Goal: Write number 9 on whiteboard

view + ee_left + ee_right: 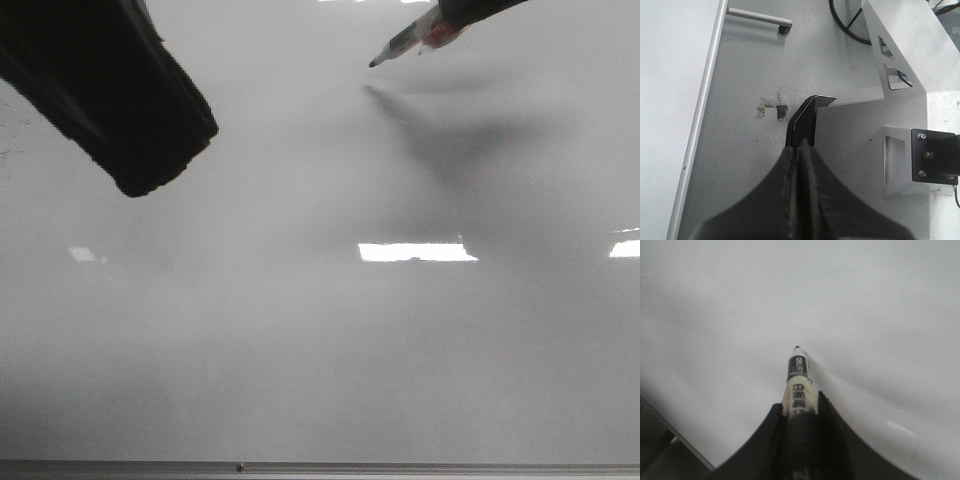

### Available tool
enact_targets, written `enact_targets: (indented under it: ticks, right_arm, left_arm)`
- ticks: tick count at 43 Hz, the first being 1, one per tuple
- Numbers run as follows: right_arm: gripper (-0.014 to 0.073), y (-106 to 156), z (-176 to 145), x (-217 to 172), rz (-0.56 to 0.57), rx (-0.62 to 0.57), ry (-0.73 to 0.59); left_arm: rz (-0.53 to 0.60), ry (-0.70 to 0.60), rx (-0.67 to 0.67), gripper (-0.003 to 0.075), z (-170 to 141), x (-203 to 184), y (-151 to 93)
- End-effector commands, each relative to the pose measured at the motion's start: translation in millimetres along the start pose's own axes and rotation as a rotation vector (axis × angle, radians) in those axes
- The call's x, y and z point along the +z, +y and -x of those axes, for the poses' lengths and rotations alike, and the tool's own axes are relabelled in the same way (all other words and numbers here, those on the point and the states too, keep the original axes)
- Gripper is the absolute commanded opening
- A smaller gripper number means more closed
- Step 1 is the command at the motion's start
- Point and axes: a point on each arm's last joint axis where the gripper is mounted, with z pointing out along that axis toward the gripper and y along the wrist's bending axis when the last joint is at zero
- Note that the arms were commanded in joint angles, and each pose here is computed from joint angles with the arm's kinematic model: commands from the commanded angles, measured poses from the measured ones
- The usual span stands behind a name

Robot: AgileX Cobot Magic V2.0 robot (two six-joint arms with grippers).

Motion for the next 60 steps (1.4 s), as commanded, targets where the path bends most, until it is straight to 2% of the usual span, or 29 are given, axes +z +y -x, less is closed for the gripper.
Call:
enact_targets:
  ticks: [1, 8, 17, 24, 31, 40, 51, 60]
  right_arm:
    - [-0.0067, 0, 22, -11, -0.038, 0.016, -0.123]
    - [-0.0067, -4, 34, -3, -0.044, 0.016, -0.144]
    - [-0.0067, 5, 51, 22, 0.041, -0.009, -0.115]
    - [-0.0066, 17, 44, 48, 0.117, -0.023, -0.03]
    - [-0.0058, 14, 26, 58, 0.161, -0.027, 0.094]
    - [-0.0058, -9, 14, 39, 0.067, -0.001, 0.145]
    - [-0.0058, -15, 33, 4, -0.014, -0.009, 0.007]
    - [-0.0058, -12, 45, -5, -0.018, -0.024, -0.041]
  left_arm:
    - [0.018, -0.091, 0.006, -0.0019, 12, -14, -7]
    - [0.018, -0.091, 0.005, -0.0019, 12, -14, -7]
    - [0.018, -0.091, 0.005, -0.0019, 12, -14, -7]
    - [0.018, -0.091, 0.005, -0.0019, 12, -14, -7]
    - [0.018, -0.091, 0.005, -0.0019, 12, -14, -7]
    - [0.018, -0.091, 0.005, -0.0019, 12, -14, -7]
    - [0.018, -0.091, 0.005, -0.0019, 12, -14, -7]
    - [0.018, -0.091, 0.005, -0.0019, 12, -14, -7]
